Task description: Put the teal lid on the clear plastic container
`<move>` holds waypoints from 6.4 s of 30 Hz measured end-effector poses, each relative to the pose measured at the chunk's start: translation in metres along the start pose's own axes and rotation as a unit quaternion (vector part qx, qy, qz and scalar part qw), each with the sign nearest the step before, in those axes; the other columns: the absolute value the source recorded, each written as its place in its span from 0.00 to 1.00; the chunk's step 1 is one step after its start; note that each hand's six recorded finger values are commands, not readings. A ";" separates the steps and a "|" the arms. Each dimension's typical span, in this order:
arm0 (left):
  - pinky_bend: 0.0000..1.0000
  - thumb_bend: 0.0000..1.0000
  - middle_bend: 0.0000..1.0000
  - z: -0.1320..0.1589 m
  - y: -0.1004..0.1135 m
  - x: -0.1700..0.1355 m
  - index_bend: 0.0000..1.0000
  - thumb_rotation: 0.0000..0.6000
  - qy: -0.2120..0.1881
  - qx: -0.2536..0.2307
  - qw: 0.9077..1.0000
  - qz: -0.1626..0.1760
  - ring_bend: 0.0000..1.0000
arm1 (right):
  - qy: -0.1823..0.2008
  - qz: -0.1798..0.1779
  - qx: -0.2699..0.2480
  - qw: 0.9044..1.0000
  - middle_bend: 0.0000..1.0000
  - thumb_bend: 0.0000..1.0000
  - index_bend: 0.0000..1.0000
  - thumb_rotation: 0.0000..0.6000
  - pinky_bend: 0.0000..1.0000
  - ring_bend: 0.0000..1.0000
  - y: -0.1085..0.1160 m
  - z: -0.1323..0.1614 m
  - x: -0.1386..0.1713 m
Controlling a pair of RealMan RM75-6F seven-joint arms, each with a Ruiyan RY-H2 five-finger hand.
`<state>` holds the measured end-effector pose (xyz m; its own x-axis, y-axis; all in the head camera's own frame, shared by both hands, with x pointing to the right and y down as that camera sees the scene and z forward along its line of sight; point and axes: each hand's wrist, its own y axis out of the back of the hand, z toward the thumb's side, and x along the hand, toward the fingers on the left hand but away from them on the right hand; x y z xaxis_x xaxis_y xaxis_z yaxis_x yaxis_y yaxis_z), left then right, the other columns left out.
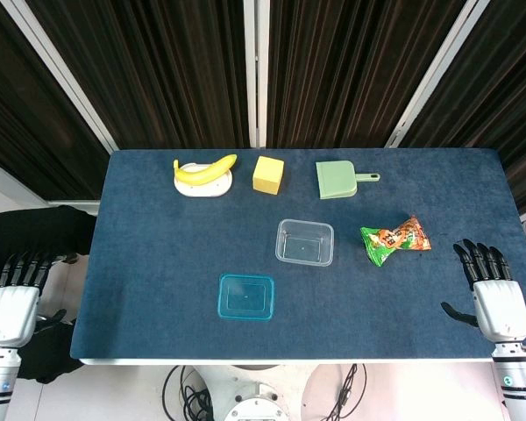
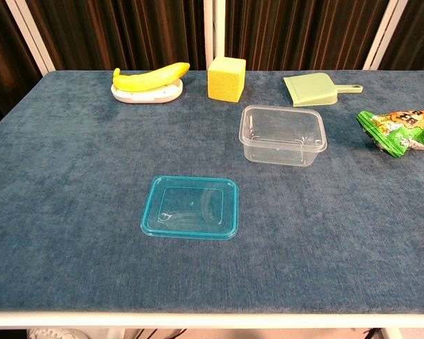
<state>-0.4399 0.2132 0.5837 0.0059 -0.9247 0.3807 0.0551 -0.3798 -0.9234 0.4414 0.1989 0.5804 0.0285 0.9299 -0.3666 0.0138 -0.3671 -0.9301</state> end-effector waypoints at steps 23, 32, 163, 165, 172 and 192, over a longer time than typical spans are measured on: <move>0.00 0.03 0.05 0.009 0.000 -0.006 0.08 1.00 -0.009 -0.013 1.000 0.013 0.00 | 0.066 0.038 -0.011 0.997 0.00 0.03 0.00 1.00 0.05 0.00 -0.025 0.040 -0.065; 0.00 0.03 0.05 0.008 0.000 -0.003 0.08 1.00 -0.010 -0.015 1.000 0.010 0.00 | 0.130 0.085 0.001 0.988 0.00 0.03 0.00 1.00 0.00 0.00 -0.068 0.113 -0.133; 0.18 0.25 0.30 0.342 -0.074 0.082 0.34 1.00 -0.279 0.075 0.929 -0.234 0.19 | 0.005 -0.010 -0.091 0.996 0.00 0.03 0.00 1.00 0.00 0.00 0.000 -0.024 -0.049; 0.18 0.25 0.30 0.336 -0.068 0.082 0.34 1.00 -0.283 0.076 0.930 -0.223 0.19 | 0.007 -0.011 -0.090 0.996 0.00 0.03 0.00 1.00 0.00 0.00 0.002 -0.023 -0.048; 0.14 0.25 0.30 0.305 -0.036 0.093 0.34 1.00 -0.296 0.071 0.937 -0.169 0.19 | 0.011 -0.024 -0.087 0.996 0.00 0.03 0.00 1.00 0.00 0.00 0.012 -0.022 -0.043; 0.06 0.29 0.27 0.323 -0.012 0.227 0.35 1.00 -0.362 0.116 0.914 -0.140 0.14 | -0.011 -0.040 -0.061 0.997 0.00 0.03 0.00 1.00 0.00 0.00 0.031 -0.017 -0.014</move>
<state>-0.1170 0.0166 0.6968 0.6147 -0.5002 0.6098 0.3651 -0.5049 -0.7822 0.4585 0.1737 0.5570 0.0006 0.9560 -0.2933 0.1363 -0.2906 -0.9471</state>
